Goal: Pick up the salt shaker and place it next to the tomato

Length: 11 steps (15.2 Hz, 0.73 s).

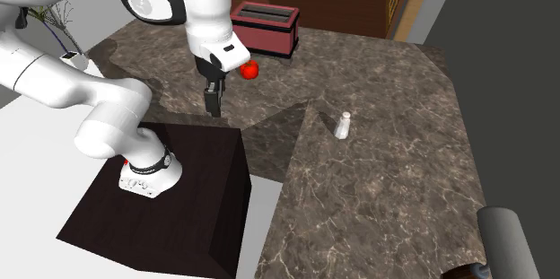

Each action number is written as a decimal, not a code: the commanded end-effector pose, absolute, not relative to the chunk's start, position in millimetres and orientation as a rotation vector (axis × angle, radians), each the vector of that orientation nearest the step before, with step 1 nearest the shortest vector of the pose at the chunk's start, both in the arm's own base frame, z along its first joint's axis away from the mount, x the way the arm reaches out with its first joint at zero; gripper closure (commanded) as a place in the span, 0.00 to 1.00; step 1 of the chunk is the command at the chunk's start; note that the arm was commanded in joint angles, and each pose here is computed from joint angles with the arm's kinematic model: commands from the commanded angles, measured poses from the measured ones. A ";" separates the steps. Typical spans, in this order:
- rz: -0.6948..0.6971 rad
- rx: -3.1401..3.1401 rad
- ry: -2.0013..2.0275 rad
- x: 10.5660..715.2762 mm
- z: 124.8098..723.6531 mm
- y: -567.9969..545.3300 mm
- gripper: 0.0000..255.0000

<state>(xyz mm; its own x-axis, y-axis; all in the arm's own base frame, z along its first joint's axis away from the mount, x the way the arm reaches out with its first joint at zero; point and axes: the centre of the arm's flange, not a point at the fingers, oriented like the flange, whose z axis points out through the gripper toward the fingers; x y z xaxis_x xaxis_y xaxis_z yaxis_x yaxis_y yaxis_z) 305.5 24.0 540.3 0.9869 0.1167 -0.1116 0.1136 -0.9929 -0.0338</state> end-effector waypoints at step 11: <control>0.229 -3.088 -0.166 429.3 499.7 64.5 0.00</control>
